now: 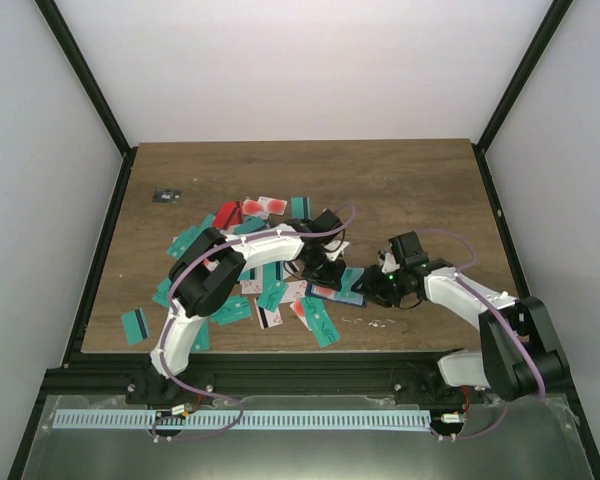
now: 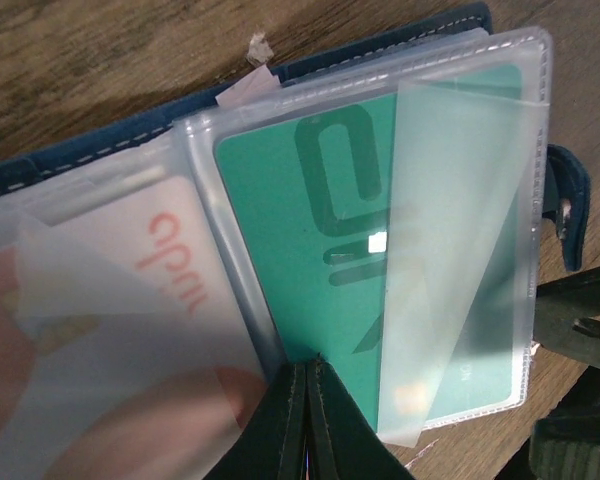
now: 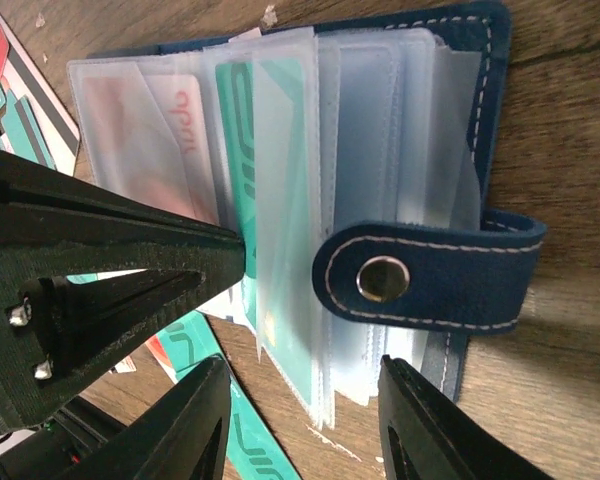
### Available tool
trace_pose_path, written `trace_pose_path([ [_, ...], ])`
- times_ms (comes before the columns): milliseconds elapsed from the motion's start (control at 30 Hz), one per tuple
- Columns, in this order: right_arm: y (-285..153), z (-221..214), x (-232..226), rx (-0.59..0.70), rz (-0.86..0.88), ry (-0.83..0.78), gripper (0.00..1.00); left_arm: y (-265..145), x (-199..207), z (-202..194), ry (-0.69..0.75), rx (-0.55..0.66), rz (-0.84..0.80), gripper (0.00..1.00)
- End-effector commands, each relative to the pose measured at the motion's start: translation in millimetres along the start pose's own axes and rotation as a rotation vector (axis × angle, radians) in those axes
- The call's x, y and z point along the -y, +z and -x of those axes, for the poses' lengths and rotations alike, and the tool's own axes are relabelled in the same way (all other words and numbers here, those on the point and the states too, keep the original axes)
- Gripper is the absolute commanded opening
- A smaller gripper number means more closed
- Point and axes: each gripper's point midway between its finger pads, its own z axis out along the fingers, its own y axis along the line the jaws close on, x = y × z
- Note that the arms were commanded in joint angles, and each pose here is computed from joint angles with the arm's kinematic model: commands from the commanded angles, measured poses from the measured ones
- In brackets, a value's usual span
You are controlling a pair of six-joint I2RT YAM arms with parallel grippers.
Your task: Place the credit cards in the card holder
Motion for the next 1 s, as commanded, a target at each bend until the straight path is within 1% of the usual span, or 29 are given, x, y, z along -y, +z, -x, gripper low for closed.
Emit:
trace_pose_path([
  [0, 2, 9, -7, 0.014, 0.027, -0.014, 0.43, 12, -14, -11, -0.003, -0.037, 0.025, 0.04],
  [367, 6, 14, -17, 0.010, 0.079, -0.020, 0.43, 11, -11, -10, -0.003, -0.034, 0.013, 0.04],
  [633, 6, 16, -33, -0.001, 0.155, -0.049, 0.43, 7, -5, -7, -0.003, -0.022, -0.005, 0.04],
  [800, 7, 17, -35, -0.013, 0.158, -0.050, 0.43, 3, 1, -5, -0.005, -0.011, -0.024, 0.04],
  [967, 7, 16, -39, -0.031, 0.167, -0.052, 0.43, -16, 2, 5, -0.021, 0.038, -0.008, 0.04],
])
